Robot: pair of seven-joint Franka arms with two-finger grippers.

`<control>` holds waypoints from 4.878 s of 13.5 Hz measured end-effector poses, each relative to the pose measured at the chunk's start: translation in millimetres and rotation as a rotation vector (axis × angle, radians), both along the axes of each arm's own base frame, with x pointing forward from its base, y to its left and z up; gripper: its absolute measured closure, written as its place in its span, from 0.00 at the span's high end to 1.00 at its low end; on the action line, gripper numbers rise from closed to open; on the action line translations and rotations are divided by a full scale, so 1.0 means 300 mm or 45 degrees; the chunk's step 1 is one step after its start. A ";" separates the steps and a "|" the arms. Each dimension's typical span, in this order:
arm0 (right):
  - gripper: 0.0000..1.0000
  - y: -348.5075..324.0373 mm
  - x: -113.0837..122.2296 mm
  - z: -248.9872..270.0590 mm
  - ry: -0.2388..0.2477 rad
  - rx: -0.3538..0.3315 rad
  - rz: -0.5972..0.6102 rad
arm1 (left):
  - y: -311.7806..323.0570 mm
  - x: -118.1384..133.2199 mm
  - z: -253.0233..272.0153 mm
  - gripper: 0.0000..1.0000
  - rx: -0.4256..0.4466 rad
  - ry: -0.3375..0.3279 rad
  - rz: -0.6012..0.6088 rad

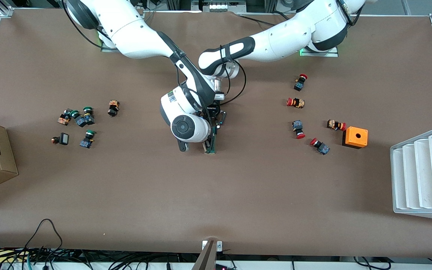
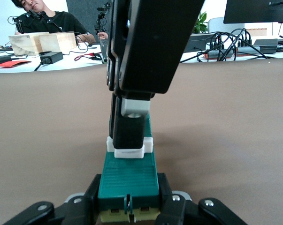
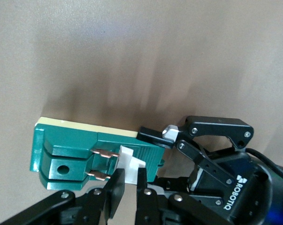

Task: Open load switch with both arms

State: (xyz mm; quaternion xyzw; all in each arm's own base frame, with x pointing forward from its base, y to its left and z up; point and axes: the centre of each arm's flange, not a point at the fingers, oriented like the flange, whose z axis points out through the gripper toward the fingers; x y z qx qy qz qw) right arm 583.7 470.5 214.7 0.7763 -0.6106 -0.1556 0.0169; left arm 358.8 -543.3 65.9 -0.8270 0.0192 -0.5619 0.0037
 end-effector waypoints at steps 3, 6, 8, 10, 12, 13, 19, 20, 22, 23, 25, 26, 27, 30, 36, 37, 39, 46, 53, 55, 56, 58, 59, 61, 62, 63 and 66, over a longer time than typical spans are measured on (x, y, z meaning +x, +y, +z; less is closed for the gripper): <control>0.47 -0.002 0.019 0.078 -0.043 0.022 -0.003 | 0.000 0.000 0.000 0.50 0.000 -0.001 0.000; 0.62 -0.083 0.081 0.274 -0.096 0.066 0.032 | 0.000 0.000 0.000 0.50 0.000 -0.001 0.000; 0.81 -0.195 0.130 0.415 -0.114 0.103 0.132 | 0.000 0.000 0.000 0.50 0.000 -0.001 0.000; 0.96 -0.309 0.159 0.526 -0.118 0.143 0.287 | 0.000 0.000 0.000 0.50 0.000 -0.001 0.000; 0.99 -0.413 0.175 0.606 -0.152 0.187 0.431 | 0.008 0.026 -0.005 0.65 -0.002 -0.001 0.008; 0.99 -0.467 0.178 0.639 -0.176 0.208 0.505 | 0.014 0.046 -0.003 0.76 -0.006 0.001 0.015; 0.99 -0.864 0.149 0.840 -0.299 0.298 0.929 | -0.055 0.052 0.135 1.00 -0.044 0.113 0.088; 0.99 -0.927 0.131 0.871 -0.313 0.296 1.010 | -0.076 0.038 0.180 1.00 -0.048 0.134 0.094; 0.99 -1.050 0.086 0.934 -0.349 0.297 1.180 | -0.107 0.015 0.266 1.00 -0.052 0.169 0.107; 0.99 -1.109 0.060 0.965 -0.361 0.292 1.264 | -0.116 0.009 0.304 1.00 -0.048 0.188 0.117; 0.99 -1.230 0.008 1.024 -0.368 0.266 1.430 | -0.128 0.005 0.407 1.00 -0.025 0.258 0.153; 0.99 -1.292 -0.012 1.048 -0.378 0.258 1.505 | -0.132 0.008 0.481 1.00 -0.001 0.310 0.165; 0.99 -1.356 -0.028 1.063 -0.392 0.262 1.564 | -0.130 0.020 0.570 1.00 0.020 0.371 0.177; 0.99 -1.464 -0.042 1.076 -0.377 0.216 1.654 | -0.106 0.126 0.841 1.00 0.057 0.575 0.225; 0.99 -1.455 -0.027 1.086 -0.353 0.143 1.701 | 0.082 0.471 1.290 1.00 0.031 1.054 0.215; 0.99 -1.452 -0.023 1.081 -0.346 0.135 1.710 | 0.178 0.556 1.353 1.00 0.020 1.132 0.210; 0.99 -1.433 -0.011 1.078 -0.337 0.123 1.731 | 0.384 0.692 1.454 1.00 -0.041 1.257 0.199; 1.00 -1.424 -0.004 1.173 -0.359 0.105 1.746 | 0.998 0.893 1.623 1.00 -0.171 1.499 0.187; 1.00 -1.441 -0.023 1.198 -0.309 0.138 1.731 | 1.486 0.888 1.637 1.00 -0.144 1.570 0.202; 1.00 -1.442 -0.022 1.199 -0.309 0.138 1.731 | 1.606 0.860 1.665 1.00 -0.142 1.567 0.187; 1.00 -1.444 -0.022 1.199 -0.309 0.139 1.734 | 1.672 0.847 1.680 1.00 -0.142 1.564 0.180; 1.00 -1.446 -0.022 1.199 -0.311 0.145 1.763 | 1.791 0.810 1.713 1.00 -0.135 1.564 0.155; 1.00 -1.446 -0.022 1.199 -0.311 0.147 1.772 | 1.835 0.792 1.733 1.00 -0.127 1.558 0.136; 1.00 -1.446 -0.022 1.200 -0.311 0.149 1.777 | 1.872 0.764 1.772 1.00 -0.107 1.539 0.097; 1.00 -1.446 -0.022 1.200 -0.311 0.149 1.778 | 1.872 0.753 1.785 1.00 -0.100 1.532 0.084; 1.00 -1.446 -0.022 1.200 -0.311 0.149 1.778 | 1.871 0.747 1.793 1.00 -0.083 1.528 0.060; 1.00 -1.446 -0.022 1.200 -0.311 0.149 1.779 | 1.875 0.738 1.810 1.00 -0.013 1.514 -0.030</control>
